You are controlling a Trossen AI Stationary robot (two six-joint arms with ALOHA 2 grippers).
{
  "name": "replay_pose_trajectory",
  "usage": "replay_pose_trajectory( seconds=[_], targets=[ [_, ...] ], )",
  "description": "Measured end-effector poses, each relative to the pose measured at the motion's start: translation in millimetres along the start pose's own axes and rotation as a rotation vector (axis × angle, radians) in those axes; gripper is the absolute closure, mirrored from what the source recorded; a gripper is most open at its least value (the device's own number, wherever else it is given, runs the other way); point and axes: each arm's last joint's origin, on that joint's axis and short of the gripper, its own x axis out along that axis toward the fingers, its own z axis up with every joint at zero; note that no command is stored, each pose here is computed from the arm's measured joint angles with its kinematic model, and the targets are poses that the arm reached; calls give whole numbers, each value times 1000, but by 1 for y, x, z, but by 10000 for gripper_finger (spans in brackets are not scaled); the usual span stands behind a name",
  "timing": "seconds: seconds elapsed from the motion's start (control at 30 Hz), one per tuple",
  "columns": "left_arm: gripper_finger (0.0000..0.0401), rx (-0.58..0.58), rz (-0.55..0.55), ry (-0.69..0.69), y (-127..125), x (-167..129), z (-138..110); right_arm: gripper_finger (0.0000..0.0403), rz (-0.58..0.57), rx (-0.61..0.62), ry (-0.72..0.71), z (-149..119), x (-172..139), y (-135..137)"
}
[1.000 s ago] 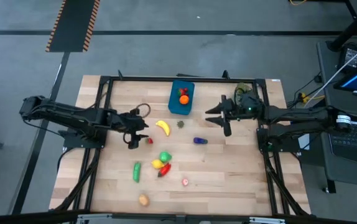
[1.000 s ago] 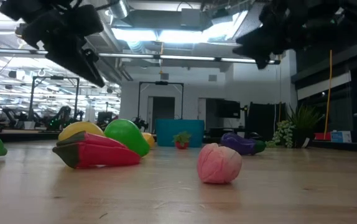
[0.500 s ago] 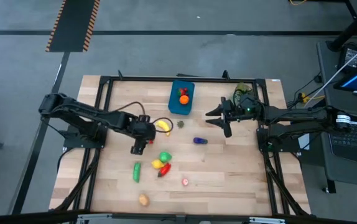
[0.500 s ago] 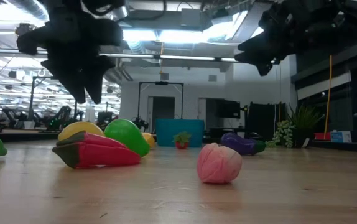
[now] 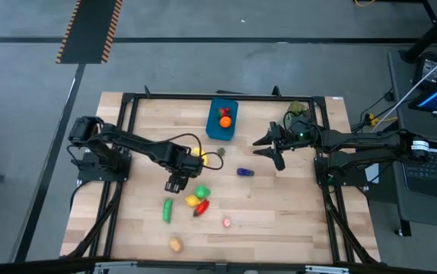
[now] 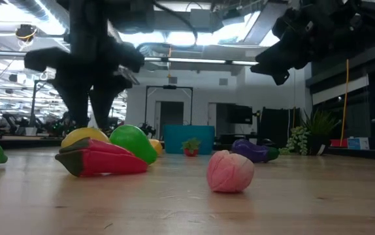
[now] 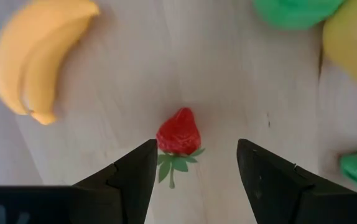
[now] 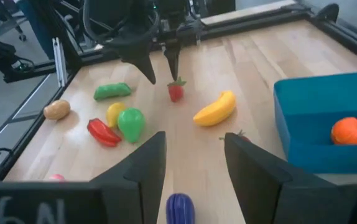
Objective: Pick and placing Produce into tupperware
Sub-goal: Put the left strawberry into the blue bin
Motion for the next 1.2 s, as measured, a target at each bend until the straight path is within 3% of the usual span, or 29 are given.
replay_pose_trajectory(
  seconds=[0.23, 1.2],
  targets=[
    [187, 19, -2, 62, -1, 13, 1, 237, 5, -4, 16, -2, 1, 1],
    [187, -3, 40, 35, 6, 22, 0, 237, 77, -49, 31, -4, 4, 17]
  ],
)
